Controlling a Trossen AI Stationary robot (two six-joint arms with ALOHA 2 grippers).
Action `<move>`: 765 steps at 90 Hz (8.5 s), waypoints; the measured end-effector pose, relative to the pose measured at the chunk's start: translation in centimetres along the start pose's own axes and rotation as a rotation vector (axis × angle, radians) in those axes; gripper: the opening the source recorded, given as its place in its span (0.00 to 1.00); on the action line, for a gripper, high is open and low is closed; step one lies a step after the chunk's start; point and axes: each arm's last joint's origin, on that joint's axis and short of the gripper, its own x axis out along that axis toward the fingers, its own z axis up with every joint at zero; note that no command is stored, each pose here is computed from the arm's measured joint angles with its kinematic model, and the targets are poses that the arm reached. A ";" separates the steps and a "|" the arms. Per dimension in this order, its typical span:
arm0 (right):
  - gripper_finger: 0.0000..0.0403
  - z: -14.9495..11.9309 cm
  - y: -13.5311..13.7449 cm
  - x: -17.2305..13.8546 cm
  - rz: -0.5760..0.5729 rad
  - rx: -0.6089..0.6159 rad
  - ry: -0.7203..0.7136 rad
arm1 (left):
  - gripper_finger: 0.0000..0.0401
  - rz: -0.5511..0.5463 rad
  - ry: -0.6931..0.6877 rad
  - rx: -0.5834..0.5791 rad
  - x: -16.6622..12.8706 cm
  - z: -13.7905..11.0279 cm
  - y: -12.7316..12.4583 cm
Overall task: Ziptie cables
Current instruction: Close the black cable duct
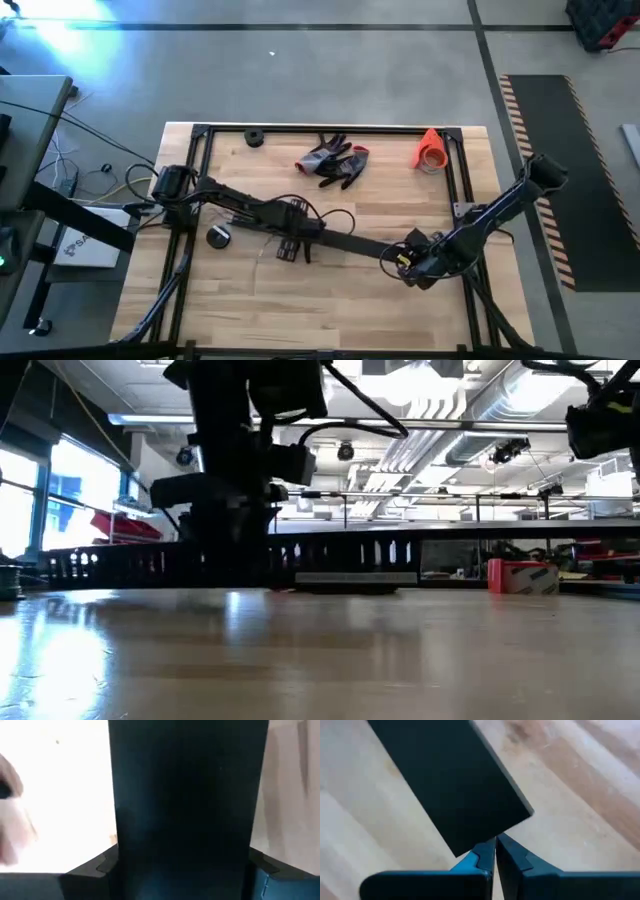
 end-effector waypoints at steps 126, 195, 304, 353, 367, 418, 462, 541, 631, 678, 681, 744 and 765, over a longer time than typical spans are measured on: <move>0.00 -1.4 -1.1 -0.4 -0.116 0.029 0.059 | 0.72 -0.075 0.367 0.087 1.2 -4.8 1.6; 0.00 2.1 1.0 -0.2 0.071 0.017 -0.186 | 0.59 0.002 0.001 0.074 -0.5 0.3 0.1; 0.00 -0.9 -0.4 0.0 -0.019 0.111 0.040 | 0.59 -0.065 -0.004 0.018 1.8 0.4 -0.5; 0.00 -1.0 -0.4 -0.1 -0.022 0.110 0.030 | 0.75 -0.222 0.204 -0.073 -0.5 -0.2 1.1; 0.00 -1.2 -0.4 -0.1 -0.020 0.104 0.039 | 0.75 -0.234 0.352 -0.024 -1.1 -1.5 0.2; 0.00 -1.9 -1.3 -0.3 -0.109 0.102 0.102 | 0.68 -0.114 0.490 0.058 1.9 -5.2 -1.6; 0.00 -3.2 0.2 -0.5 0.048 0.116 0.120 | 0.53 -0.078 0.215 0.046 1.1 -1.5 -2.1; 0.00 -2.7 -1.2 -0.4 -0.109 0.138 0.121 | 0.61 -0.128 0.097 0.007 0.9 -0.1 -1.2; 0.00 -3.5 -1.1 -0.6 -0.084 0.100 0.109 | 0.71 -0.164 0.358 -0.034 -5.7 -7.1 0.2; 0.00 -3.4 -0.9 -0.6 -0.066 0.102 0.096 | 0.60 -0.130 0.091 -0.126 -2.1 -9.8 -3.3; 0.00 -3.4 -0.9 -0.6 -0.062 0.103 0.097 | 0.60 -0.114 0.090 -0.134 -2.1 -9.8 -3.3; 0.00 -3.4 -0.5 -0.5 -0.032 0.119 0.128 | 0.60 -0.087 -0.107 -0.078 -3.7 -6.7 -0.7; 0.00 -3.4 -0.5 -0.5 -0.029 0.117 0.128 | 0.60 -0.176 -0.064 -0.094 -2.9 -6.9 -0.4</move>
